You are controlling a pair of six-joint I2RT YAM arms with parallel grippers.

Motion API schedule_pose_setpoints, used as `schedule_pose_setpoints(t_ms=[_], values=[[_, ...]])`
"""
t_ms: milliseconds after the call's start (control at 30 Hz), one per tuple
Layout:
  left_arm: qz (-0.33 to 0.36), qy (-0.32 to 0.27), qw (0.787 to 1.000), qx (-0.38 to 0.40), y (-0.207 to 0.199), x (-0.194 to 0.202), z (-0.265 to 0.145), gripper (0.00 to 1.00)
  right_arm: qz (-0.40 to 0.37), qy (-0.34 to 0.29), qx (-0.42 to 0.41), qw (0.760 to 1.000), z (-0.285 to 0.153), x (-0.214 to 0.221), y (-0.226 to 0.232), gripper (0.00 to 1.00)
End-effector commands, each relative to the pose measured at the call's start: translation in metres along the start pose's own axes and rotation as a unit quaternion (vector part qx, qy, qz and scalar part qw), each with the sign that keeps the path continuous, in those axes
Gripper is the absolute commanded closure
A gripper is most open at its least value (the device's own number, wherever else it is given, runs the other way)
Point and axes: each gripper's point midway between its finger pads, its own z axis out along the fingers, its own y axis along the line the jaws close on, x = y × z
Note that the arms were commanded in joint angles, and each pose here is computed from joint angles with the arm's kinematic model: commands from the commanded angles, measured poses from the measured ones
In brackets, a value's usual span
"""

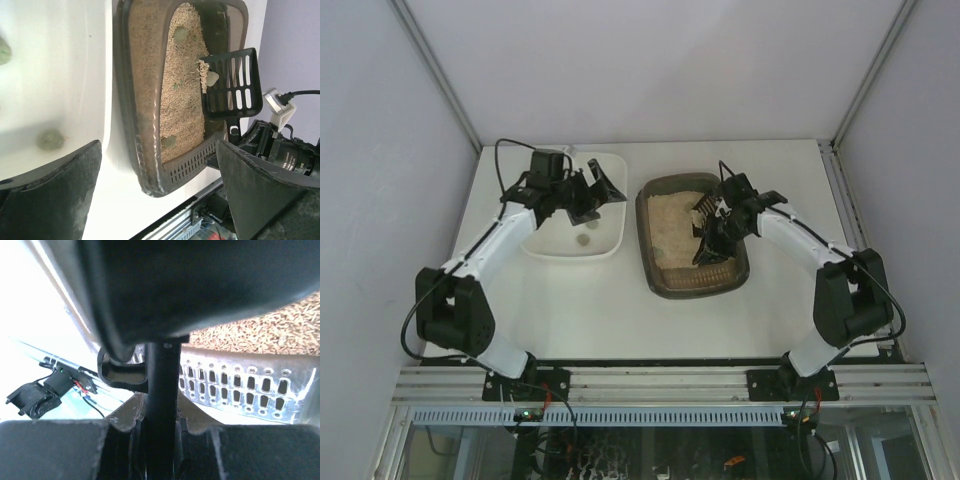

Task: Clean the litter box

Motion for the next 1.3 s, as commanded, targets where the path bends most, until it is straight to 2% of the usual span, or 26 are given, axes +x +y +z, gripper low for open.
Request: schedule_pose_setpoints(t_ms=[0,167,233,300,400,600,633,733,900,967,1133,1267], values=[[0.055,-0.009,0.998,0.001,0.009,0.002,-0.038,0.00,0.001,-0.045,-0.094,0.995,-0.006,-0.005,0.018,1.00],[0.121,-0.027,0.992,-0.023,0.027,0.005,-0.080,0.00,-0.019,-0.070,-0.246,0.967,-0.006,-0.002,0.041,1.00],[0.154,-0.034,0.987,-0.036,0.037,0.011,-0.096,0.00,-0.044,-0.082,-0.330,0.939,-0.013,0.002,0.057,1.00],[0.179,-0.044,0.982,-0.045,0.044,0.016,-0.112,0.00,-0.059,-0.106,-0.381,0.917,-0.016,0.003,0.063,1.00],[0.197,-0.061,0.977,-0.059,0.053,0.023,-0.131,0.00,-0.083,-0.125,-0.432,0.889,-0.020,0.008,0.066,1.00],[0.213,-0.092,0.969,-0.088,0.072,0.027,-0.152,0.00,-0.108,-0.193,-0.538,0.813,-0.045,-0.001,0.073,1.00],[0.211,-0.094,0.969,-0.093,0.075,0.028,-0.153,0.00,-0.096,-0.179,-0.534,0.820,-0.033,-0.005,0.071,1.00],[0.207,-0.102,0.967,-0.106,0.085,0.026,-0.158,0.00,-0.153,-0.161,-0.532,0.817,-0.018,0.006,0.079,1.00],[0.198,-0.104,0.967,-0.125,0.098,0.027,-0.162,0.00,-0.191,-0.179,-0.526,0.809,-0.015,0.004,0.075,1.00],[0.194,-0.102,0.967,-0.132,0.105,0.028,-0.161,0.00,-0.215,-0.167,-0.533,0.801,-0.021,0.005,0.079,1.00],[0.188,-0.104,0.966,-0.141,0.114,0.031,-0.161,0.00,-0.170,-0.154,-0.545,0.807,-0.032,-0.012,0.084,1.00],[0.189,-0.106,0.966,-0.142,0.115,0.030,-0.161,0.00,-0.187,-0.119,-0.554,0.803,-0.035,0.008,0.093,1.00]])
